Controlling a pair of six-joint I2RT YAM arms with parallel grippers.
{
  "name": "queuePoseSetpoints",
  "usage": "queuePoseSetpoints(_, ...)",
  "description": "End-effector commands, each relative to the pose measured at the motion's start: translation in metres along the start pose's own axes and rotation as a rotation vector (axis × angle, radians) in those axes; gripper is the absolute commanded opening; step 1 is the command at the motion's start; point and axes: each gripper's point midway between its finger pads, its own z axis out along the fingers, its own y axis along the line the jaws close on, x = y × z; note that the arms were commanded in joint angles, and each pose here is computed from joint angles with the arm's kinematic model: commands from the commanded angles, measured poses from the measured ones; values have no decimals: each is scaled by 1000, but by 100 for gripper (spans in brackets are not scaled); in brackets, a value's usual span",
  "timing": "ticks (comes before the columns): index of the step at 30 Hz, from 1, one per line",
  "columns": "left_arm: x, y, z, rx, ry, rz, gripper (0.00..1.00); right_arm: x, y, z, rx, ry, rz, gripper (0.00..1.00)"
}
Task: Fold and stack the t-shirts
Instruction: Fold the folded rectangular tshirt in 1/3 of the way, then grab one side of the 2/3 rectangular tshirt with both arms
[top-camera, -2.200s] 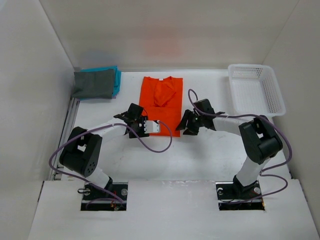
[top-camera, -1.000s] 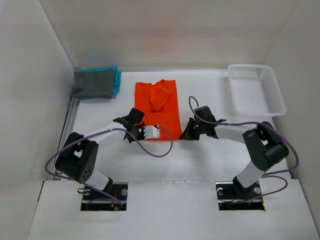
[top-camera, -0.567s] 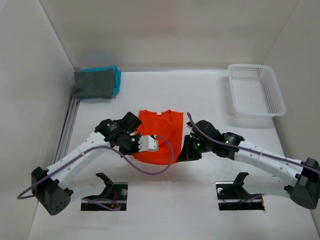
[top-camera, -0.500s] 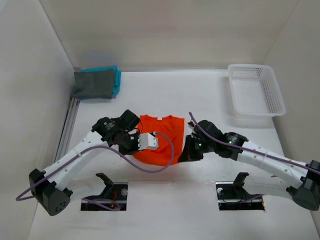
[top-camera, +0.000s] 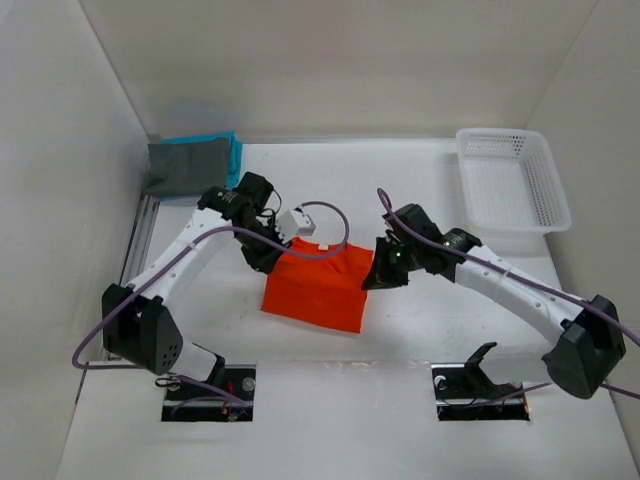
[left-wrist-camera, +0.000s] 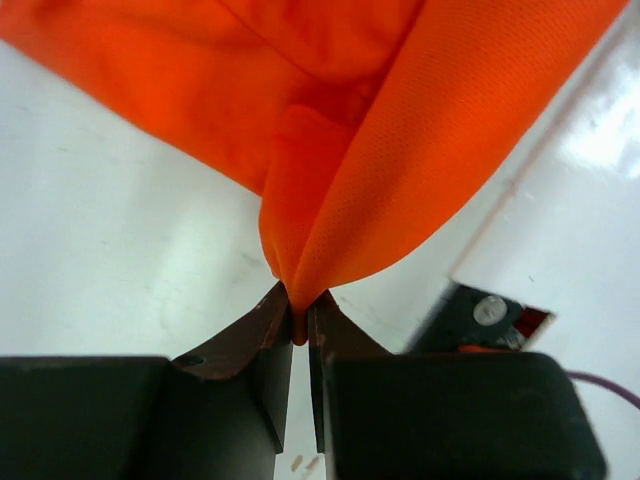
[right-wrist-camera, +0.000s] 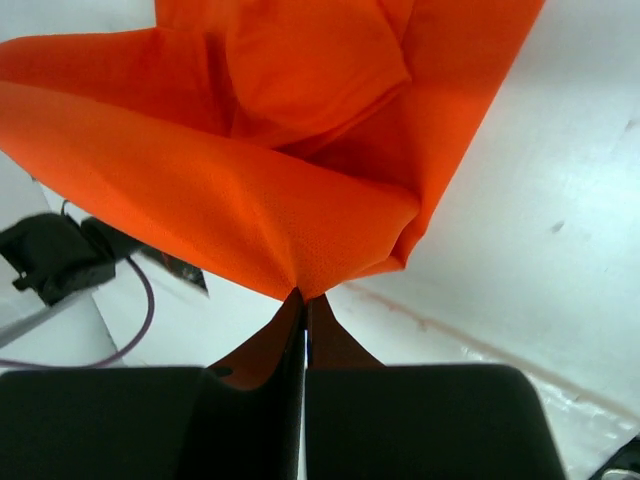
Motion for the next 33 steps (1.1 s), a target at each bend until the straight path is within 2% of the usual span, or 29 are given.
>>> queuePoseSetpoints(1, -36, 36, -10, -78, -124, -17, 8, -36, 12, -7, -37, -71, -82, 0)
queuePoseSetpoints(7, -44, 60, 11, -65, -101, -61, 8, -58, -3, 10, -4, -49, -90, 0)
queuePoseSetpoints(18, -96, 122, 36, -178, -218, -131, 11, -130, -24, 40, -4, -148, -3, 3)
queuePoseSetpoints(23, -100, 149, 62, -202, -213, -160, 11, -172, -58, 64, 29, -203, 66, 5)
queuePoseSetpoints(26, -110, 172, 73, -244, -251, -163, 12, -198, -80, 71, 38, -260, 113, 6)
queuePoseSetpoints(28, -120, 190, 77, -282, -287, -169, 13, -217, -87, 74, 24, -303, 133, 10)
queuePoseSetpoints(30, -129, 206, 79, -318, -325, -180, 19, -237, -90, 74, 2, -354, 151, 23)
queuePoseSetpoints(33, -133, 224, 81, -366, -351, -209, 28, -262, -89, 69, -42, -426, 152, 33)
